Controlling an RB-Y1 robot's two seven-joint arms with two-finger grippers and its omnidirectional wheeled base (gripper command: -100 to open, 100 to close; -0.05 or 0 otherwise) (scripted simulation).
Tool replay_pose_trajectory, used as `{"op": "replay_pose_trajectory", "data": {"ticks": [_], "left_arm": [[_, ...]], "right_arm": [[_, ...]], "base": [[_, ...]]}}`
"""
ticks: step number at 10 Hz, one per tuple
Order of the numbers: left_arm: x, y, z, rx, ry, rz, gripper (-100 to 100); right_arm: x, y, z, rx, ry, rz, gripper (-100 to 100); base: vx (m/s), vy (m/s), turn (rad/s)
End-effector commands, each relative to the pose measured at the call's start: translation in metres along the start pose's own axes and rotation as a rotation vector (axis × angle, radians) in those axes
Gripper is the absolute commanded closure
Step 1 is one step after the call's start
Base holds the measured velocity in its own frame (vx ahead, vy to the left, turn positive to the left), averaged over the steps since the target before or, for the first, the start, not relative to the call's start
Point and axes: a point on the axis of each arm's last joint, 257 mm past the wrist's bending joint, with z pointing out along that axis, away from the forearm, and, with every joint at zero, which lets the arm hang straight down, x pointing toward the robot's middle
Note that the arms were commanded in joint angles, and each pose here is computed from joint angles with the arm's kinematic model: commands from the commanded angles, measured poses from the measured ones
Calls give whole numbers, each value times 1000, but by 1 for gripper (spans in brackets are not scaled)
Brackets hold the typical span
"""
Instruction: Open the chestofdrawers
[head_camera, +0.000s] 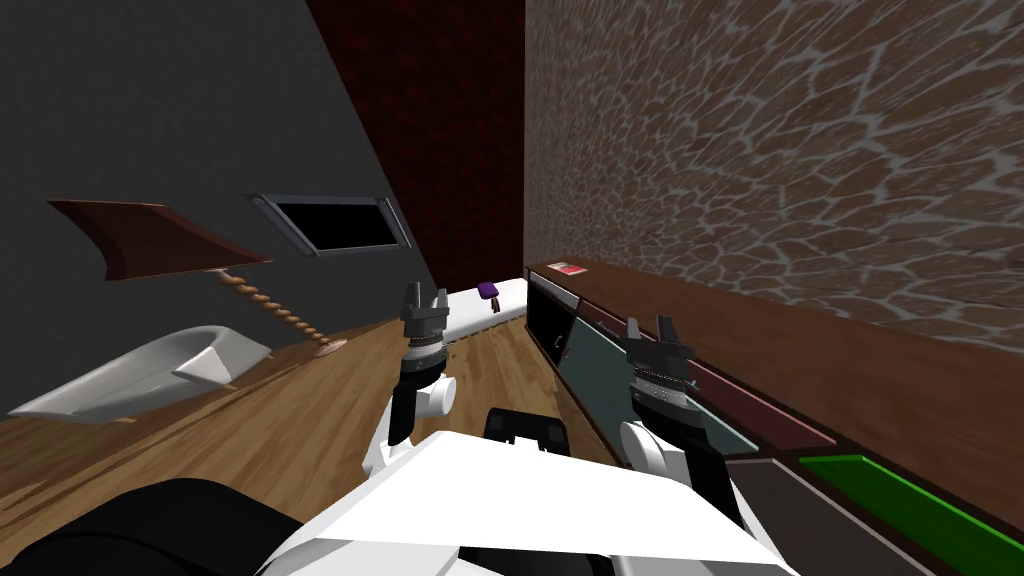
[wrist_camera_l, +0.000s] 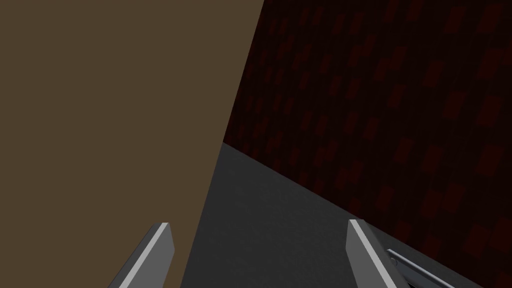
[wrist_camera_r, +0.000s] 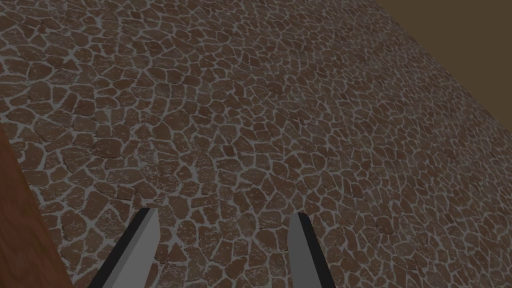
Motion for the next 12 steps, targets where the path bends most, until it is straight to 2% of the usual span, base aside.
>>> {"op": "replay_pose_trajectory", "data": {"ticks": [1,4,5,8,11,12], "left_arm": [[0,0,0,0,0,0,0],[0,0,0,0,0,0,0],[0,0,0,0,0,0,0],[0,0,0,-1,0,0,0],[0,0,0,-1,0,0,0],[0,0,0,-1,0,0,0]], "right_arm": [[0,0,0,0,0,0,0],[0,0,0,0,0,0,0],[5,1,1,-2,54,-63,-100],[14,3,4,-20,139,-194,-100],[25,9,6,-64,235,-367,-100],[26,8,6,-64,241,-375,-100]], "base": [[0,0,0],[0,0,0],[33,23,-40],[68,40,-51],[105,58,-69],[78,44,-21]]}}
